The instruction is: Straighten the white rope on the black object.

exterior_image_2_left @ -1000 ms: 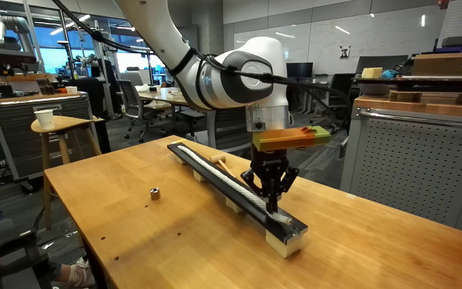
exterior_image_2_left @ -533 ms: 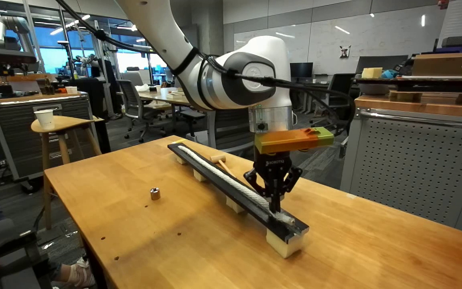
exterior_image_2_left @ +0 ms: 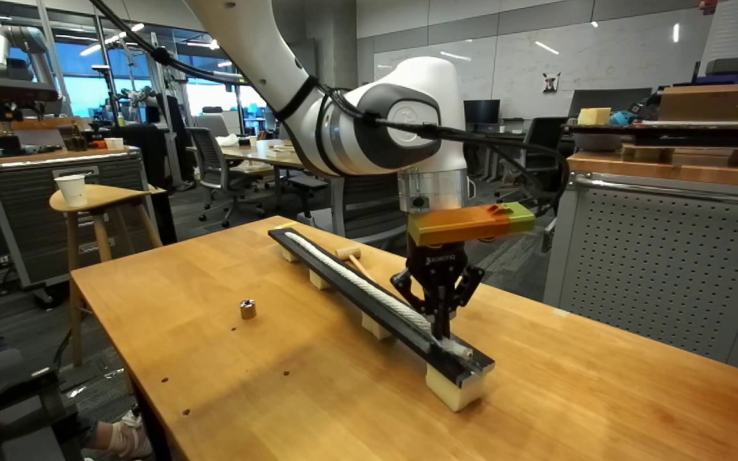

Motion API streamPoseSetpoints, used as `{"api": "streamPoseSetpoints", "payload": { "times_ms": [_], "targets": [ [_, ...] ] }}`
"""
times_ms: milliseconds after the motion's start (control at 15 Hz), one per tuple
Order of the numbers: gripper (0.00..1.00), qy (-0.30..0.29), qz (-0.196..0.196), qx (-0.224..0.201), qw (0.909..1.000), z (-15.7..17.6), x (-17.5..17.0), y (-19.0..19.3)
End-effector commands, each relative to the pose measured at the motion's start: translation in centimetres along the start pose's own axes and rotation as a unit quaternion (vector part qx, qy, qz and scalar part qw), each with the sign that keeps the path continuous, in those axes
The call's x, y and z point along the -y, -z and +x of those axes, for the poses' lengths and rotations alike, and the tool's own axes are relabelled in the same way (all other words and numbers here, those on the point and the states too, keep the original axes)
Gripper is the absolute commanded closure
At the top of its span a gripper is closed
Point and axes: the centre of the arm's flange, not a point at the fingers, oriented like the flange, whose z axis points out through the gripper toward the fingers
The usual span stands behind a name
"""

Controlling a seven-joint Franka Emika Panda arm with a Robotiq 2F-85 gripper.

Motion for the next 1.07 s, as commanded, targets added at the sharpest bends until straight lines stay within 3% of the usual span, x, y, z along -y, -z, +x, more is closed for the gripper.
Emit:
{"api": "streamPoseSetpoints", "payload": {
  "times_ms": [0, 533, 1000],
  "targets": [
    [0.63, 0.012, -0.005, -0.010, 0.9999, -1.4, -0.6, 0.0],
    [0.01, 0.004, -0.010, -0.015, 0.9998, -2.1, -1.1, 0.5],
    [0.00, -0.122, 0.024, -0.023, 0.9920, 0.1, -1.3, 3.1]
  ]
}}
